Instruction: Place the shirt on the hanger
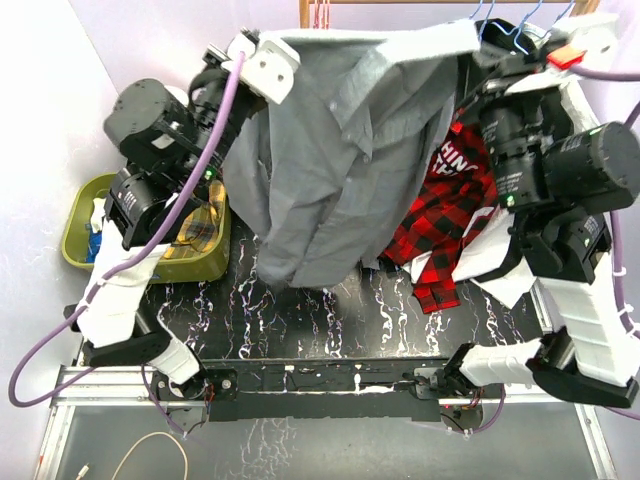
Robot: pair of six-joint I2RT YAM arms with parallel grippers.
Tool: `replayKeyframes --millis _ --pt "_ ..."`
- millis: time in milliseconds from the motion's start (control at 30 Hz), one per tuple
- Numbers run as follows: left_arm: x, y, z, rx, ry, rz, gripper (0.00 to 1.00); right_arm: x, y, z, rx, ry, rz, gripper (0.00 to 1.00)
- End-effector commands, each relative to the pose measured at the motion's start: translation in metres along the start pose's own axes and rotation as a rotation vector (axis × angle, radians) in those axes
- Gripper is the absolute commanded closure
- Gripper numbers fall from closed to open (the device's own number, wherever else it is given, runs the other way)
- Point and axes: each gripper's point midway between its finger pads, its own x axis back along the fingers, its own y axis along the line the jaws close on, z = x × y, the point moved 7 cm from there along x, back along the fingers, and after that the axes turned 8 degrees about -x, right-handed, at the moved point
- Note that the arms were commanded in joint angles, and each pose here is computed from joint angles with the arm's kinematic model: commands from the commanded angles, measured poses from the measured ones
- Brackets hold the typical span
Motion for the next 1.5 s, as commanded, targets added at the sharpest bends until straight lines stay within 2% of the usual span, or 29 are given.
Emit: replayKeyframes --millis 0,33,200,300,400,567,833,1067,1100,1167,1200,1233,1267,1300,1333,1367,1433,1467 --pt "0.014 -0.034 0.054 0.034 0.226 0.097 1.00 0.025 0.000 0.067 -0.048 0.194 0.040 0.92" --pt "0.015 -0.062 0.081 0.042 0.305 0.172 1.00 0.036 0.005 0.098 -0.094 0.271 0.027 0.92" --pt "0.061 -0.136 0.189 0.057 0.598 0.272 1.00 0.115 0.018 0.247 -0.289 0.647 0.043 0.92" --pt "0.095 -0.169 0.229 0.116 0.704 0.361 1.00 0.156 0.026 0.315 -0.393 0.826 0.073 0.92" --pt "0.117 -0.195 0.254 0.185 0.777 0.427 1.00 0.178 0.037 0.365 -0.431 0.959 0.069 0.92" --pt "0.131 -0.230 0.288 0.171 0.845 0.465 1.00 0.170 0.046 0.408 -0.415 1.051 0.014 0.92" --pt "0.111 -0.269 0.333 0.169 0.916 0.415 1.00 0.138 0.022 0.455 -0.387 1.154 -0.107 0.92" --pt "0.073 -0.264 0.370 0.207 1.005 0.305 1.00 0.098 0.007 0.466 -0.356 1.165 -0.152 0.92" --pt "0.069 -0.263 0.374 0.215 1.014 0.293 1.00 0.094 0.005 0.467 -0.353 1.171 -0.162 0.82" --pt "0.062 -0.262 0.378 0.235 1.027 0.286 1.00 0.085 0.005 0.461 -0.349 1.170 -0.178 0.47" --pt "0.061 -0.261 0.379 0.243 1.035 0.279 1.00 0.081 0.006 0.453 -0.350 1.152 -0.182 0.34" --pt "0.060 -0.260 0.377 0.257 1.036 0.278 1.00 0.077 0.007 0.442 -0.361 1.110 -0.188 0.26" --pt "0.059 -0.260 0.375 0.273 1.041 0.291 1.00 0.074 0.008 0.430 -0.376 1.056 -0.197 0.11" --pt "0.059 -0.260 0.372 0.289 1.043 0.307 1.00 0.072 0.009 0.417 -0.390 0.990 -0.202 0.03" --pt "0.059 -0.259 0.368 0.303 1.044 0.328 0.98 0.071 0.008 0.406 -0.404 0.942 -0.196 0.02" --pt "0.061 -0.261 0.366 0.317 1.054 0.362 0.90 0.072 0.007 0.394 -0.414 0.908 -0.193 0.01" --pt "0.065 -0.262 0.361 0.341 1.093 0.411 0.71 0.078 0.008 0.377 -0.447 0.877 -0.208 0.02" --pt "0.068 -0.262 0.360 0.347 1.114 0.428 0.53 0.081 0.010 0.370 -0.470 0.871 -0.220 0.02"
